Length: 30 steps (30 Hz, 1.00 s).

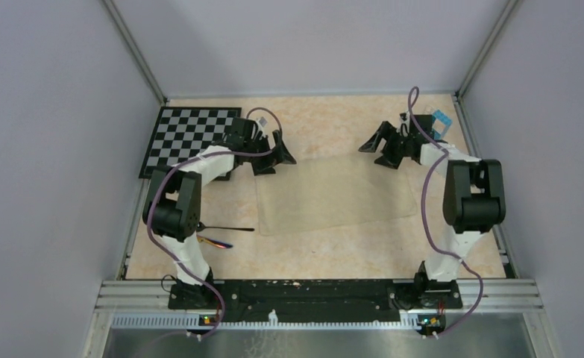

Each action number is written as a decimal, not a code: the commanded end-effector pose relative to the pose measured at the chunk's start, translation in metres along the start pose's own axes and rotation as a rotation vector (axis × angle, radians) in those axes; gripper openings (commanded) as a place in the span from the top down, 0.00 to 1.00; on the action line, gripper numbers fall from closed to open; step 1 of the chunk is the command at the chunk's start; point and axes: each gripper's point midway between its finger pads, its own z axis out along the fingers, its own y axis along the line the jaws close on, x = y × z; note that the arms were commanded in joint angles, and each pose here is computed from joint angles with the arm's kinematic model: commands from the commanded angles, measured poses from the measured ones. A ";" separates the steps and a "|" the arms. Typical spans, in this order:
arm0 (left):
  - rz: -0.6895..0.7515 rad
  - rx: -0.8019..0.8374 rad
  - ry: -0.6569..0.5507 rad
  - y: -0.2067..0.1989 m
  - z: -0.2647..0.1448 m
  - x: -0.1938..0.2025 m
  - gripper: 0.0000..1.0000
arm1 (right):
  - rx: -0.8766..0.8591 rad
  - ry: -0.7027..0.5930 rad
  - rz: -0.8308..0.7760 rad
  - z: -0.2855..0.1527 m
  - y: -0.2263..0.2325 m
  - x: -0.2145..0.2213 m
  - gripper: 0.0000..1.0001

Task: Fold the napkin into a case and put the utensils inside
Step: Smooth out the rectangle-folded napkin at the center of the board.

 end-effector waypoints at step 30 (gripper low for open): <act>-0.078 -0.001 -0.089 0.045 0.005 -0.059 0.01 | -0.348 0.082 -0.094 0.058 0.098 0.002 0.19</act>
